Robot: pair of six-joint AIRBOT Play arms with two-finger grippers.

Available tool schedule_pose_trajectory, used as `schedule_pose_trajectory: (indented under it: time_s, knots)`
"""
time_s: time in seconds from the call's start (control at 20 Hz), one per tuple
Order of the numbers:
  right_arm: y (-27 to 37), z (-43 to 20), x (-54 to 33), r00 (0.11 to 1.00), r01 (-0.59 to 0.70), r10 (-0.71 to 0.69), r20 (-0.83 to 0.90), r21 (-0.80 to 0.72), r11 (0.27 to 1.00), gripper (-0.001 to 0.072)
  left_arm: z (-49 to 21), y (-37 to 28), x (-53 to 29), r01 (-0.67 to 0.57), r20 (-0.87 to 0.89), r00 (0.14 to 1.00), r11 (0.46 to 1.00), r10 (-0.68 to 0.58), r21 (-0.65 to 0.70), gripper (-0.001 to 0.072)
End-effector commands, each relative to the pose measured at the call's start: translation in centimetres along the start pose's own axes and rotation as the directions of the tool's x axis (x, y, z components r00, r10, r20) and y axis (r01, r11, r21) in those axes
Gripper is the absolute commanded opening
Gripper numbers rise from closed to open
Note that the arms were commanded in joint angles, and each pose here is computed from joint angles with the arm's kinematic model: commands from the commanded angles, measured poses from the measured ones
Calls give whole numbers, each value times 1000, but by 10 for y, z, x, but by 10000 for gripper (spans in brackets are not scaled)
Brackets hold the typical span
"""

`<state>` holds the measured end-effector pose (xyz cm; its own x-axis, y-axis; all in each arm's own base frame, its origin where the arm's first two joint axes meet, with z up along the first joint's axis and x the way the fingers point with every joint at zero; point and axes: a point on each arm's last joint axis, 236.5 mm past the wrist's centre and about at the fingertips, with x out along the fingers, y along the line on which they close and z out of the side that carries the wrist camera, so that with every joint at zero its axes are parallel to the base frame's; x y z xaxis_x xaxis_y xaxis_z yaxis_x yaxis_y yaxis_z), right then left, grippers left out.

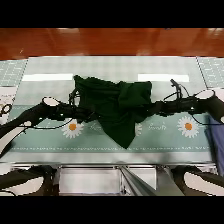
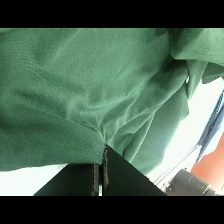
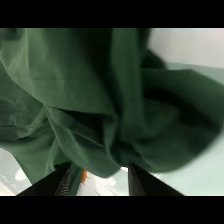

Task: Fold the shirts.

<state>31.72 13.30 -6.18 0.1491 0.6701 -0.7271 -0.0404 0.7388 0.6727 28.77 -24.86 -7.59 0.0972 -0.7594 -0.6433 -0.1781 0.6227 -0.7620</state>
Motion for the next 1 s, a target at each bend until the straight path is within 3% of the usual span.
schedule_pose_trajectory:
  time_s: [0.0,0.5,0.55,0.6,0.95]
  knots:
    - [6,2,17,1000,18,-19,-6,-37,999,409,0,0,0,0,0,1000,1000,0,3,20]
    - [3,18,35,997,58,-57,59,-20,998,398,1,0,0,-1,3,1000,1000,1,2,21]
    - [4,20,37,996,63,-61,68,-15,998,293,2,0,0,-1,5,1000,1000,1,2,20]
    - [5,24,37,995,58,-57,85,-10,998,35,1,0,0,-1,4,1000,1000,1,3,20]
    - [47,69,-11,992,-38,46,117,-68,997,20,28,6,-28,40,48,998,999,-40,-15,20]
